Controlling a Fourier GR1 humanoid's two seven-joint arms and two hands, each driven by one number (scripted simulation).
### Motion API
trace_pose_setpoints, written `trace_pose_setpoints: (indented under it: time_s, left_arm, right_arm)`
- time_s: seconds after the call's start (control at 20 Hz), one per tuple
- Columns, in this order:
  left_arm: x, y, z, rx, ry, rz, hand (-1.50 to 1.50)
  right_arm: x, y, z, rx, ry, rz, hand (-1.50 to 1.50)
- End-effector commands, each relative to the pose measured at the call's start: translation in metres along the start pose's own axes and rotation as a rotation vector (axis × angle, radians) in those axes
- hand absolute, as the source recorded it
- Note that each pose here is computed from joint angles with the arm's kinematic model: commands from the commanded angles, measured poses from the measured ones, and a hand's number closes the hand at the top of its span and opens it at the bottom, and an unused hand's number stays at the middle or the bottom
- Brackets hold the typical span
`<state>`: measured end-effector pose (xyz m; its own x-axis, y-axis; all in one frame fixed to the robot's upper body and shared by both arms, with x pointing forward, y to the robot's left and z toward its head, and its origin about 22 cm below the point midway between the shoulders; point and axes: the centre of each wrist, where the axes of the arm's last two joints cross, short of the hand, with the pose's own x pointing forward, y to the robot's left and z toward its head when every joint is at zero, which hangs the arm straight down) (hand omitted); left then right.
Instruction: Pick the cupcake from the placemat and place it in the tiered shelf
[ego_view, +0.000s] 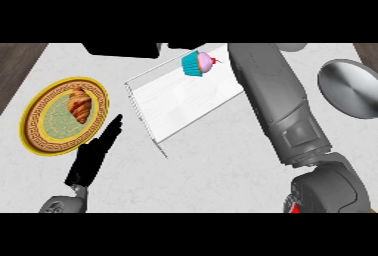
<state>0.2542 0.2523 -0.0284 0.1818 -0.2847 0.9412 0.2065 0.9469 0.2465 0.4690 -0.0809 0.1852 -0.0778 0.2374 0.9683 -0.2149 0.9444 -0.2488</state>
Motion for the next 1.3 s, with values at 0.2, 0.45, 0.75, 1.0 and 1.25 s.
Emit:
trace_pose_setpoints:
  time_s: [0.2, 0.45, 0.75, 1.0, 1.25]
  left_arm:
    - [-0.007, -0.002, 0.005, 0.028, 0.012, 0.024, 0.0]
    - [-0.01, 0.017, 0.004, 0.052, 0.02, 0.009, 0.0]
    - [-0.018, 0.009, 0.015, 0.05, 0.047, 0.023, 0.0]
    - [-0.017, 0.002, 0.01, 0.044, 0.03, 0.016, 0.0]
    - [-0.008, 0.001, 0.012, 0.036, 0.024, 0.013, 0.0]
  right_arm:
    - [0.0, -0.071, 0.005, -0.383, -0.13, -0.164, -1.5]
    - [0.009, -0.147, 0.018, -0.586, -0.061, -0.183, -1.5]
    - [-0.045, -0.239, 0.066, -0.567, -0.024, -0.112, -1.5]
    - [-0.052, -0.285, 0.096, -0.531, -0.063, -0.076, -1.5]
    - [-0.064, -0.31, 0.117, -0.482, -0.097, -0.038, -1.5]
